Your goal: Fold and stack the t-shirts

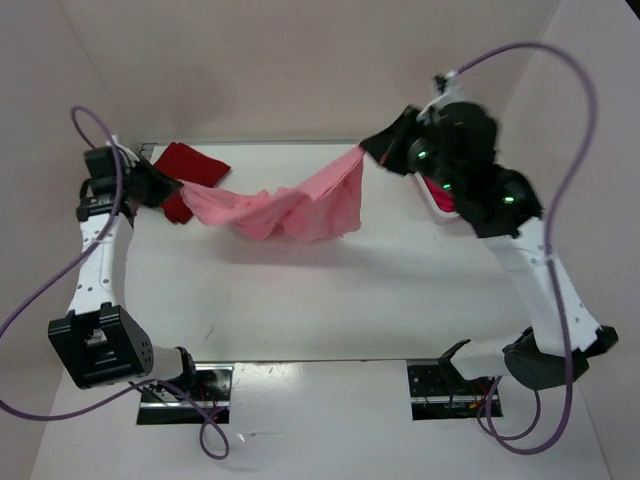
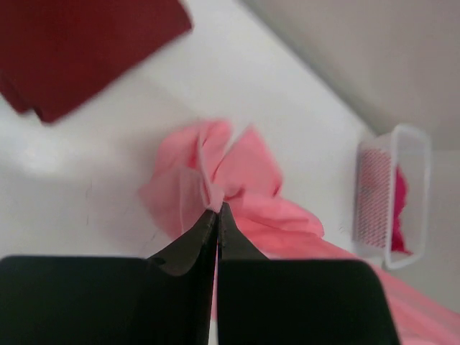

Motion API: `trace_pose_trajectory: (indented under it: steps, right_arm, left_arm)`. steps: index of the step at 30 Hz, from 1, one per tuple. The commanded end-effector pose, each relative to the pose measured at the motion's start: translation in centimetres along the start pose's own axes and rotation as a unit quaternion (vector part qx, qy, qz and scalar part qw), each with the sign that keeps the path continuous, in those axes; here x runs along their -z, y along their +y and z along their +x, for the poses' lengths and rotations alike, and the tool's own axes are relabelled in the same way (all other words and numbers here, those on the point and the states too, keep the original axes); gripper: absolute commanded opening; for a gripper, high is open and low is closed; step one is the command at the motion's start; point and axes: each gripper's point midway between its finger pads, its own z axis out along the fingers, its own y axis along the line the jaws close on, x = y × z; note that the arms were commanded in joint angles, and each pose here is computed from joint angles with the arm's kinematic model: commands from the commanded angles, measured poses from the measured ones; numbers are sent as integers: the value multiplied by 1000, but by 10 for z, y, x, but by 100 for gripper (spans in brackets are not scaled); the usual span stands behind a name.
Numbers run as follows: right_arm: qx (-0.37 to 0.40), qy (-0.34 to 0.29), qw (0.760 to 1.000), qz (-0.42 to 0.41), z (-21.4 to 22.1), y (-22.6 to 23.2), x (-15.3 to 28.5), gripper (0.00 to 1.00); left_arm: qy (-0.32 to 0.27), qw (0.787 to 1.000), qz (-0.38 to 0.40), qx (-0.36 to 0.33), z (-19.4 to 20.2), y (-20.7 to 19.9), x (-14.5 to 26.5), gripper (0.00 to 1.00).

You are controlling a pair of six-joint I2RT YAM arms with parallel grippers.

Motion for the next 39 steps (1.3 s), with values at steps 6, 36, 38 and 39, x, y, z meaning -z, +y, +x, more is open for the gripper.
trace_pose_trajectory:
  steps: [6,36,38,39]
  right_arm:
    - [39,-174,982,-66,-142,54,107,0]
    - [18,-232,968,-91,-251,-14,-47,0]
    - [25,-241,965,-101,-255,-4,-21,0]
    - [24,-234,967,-99,-253,-9,-22,0]
  left_arm:
    - [-88,983,160,24,-98,-73,92,0]
    - [-118,966,228,32,-197,-171,8,0]
    - [-128,961,242,33,-203,-176,19,0]
    - [-132,961,239,34,-206,-172,18,0]
